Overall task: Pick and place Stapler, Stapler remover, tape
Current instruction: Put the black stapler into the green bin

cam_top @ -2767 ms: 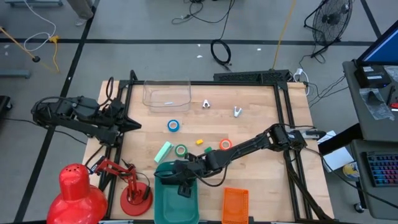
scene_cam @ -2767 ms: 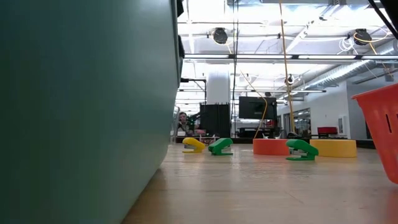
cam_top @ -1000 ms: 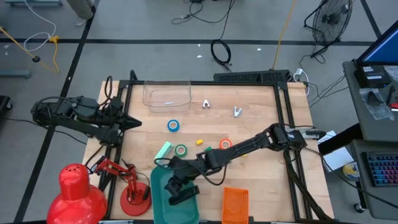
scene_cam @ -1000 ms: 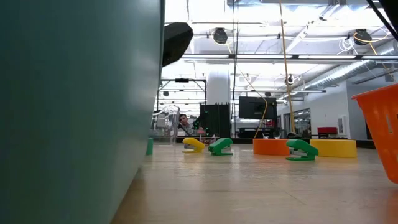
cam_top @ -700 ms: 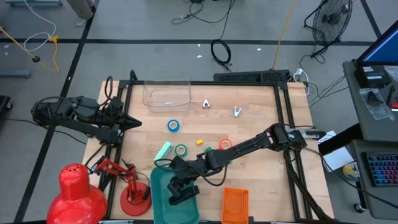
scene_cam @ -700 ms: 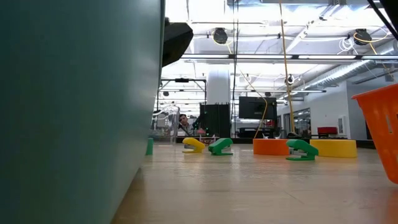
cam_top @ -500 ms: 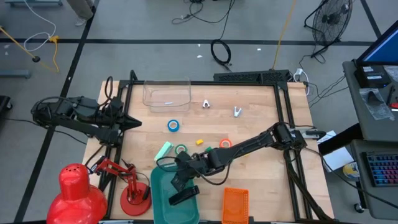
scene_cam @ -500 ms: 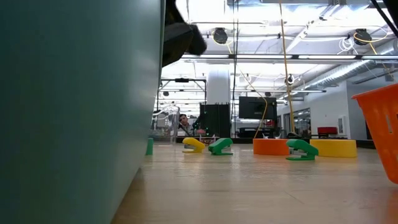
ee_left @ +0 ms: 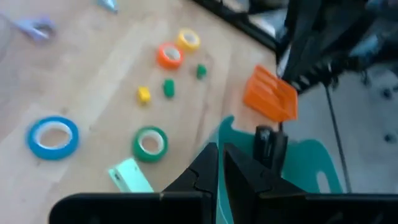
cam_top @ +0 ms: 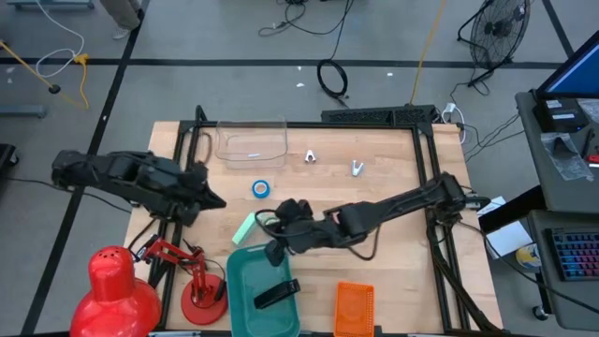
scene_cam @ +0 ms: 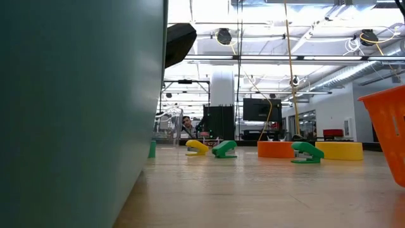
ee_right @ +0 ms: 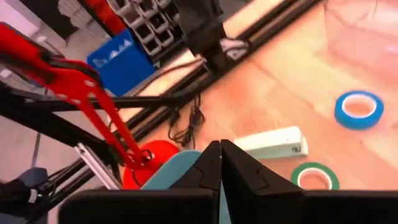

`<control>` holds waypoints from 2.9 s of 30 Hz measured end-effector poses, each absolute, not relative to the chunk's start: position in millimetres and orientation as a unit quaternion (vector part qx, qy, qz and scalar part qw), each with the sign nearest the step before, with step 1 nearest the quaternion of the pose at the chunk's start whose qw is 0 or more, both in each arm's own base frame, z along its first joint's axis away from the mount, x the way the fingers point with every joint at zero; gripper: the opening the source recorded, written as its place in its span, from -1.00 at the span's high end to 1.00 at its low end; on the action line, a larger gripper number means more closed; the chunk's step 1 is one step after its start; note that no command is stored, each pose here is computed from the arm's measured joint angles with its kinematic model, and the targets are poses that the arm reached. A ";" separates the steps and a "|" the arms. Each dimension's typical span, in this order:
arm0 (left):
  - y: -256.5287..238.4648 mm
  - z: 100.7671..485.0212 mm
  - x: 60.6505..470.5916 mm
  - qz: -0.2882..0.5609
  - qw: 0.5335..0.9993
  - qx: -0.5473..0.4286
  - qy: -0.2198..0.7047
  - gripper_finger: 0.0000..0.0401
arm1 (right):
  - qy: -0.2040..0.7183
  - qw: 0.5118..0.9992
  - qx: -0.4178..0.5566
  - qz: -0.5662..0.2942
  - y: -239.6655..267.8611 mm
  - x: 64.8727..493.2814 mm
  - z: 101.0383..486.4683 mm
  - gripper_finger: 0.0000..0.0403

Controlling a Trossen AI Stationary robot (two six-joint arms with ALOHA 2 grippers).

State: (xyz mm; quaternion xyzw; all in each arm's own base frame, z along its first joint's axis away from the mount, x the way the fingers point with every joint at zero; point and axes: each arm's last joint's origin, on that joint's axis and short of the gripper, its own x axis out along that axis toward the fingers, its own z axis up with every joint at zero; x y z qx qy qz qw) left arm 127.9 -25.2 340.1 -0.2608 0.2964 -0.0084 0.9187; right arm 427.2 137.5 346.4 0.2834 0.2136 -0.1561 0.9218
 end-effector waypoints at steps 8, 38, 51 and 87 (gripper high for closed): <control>-51.4 318.7 171.7 -0.112 0.877 -0.252 0.393 0.87 | 0.183 0.934 0.249 -0.178 157.1 405.3 364.2 1.00; -84.1 273.3 251.5 -0.072 0.893 -0.222 0.385 0.87 | 0.231 0.922 0.238 -0.199 170.8 390.4 353.5 1.00; -86.2 283.3 258.8 -0.091 0.911 -0.235 0.327 0.87 | 0.224 0.921 0.244 -0.204 165.7 393.5 354.3 1.00; -100.8 294.5 268.0 -0.110 0.871 -0.391 0.277 0.87 | 0.241 0.885 0.246 -0.314 189.1 333.5 354.9 1.00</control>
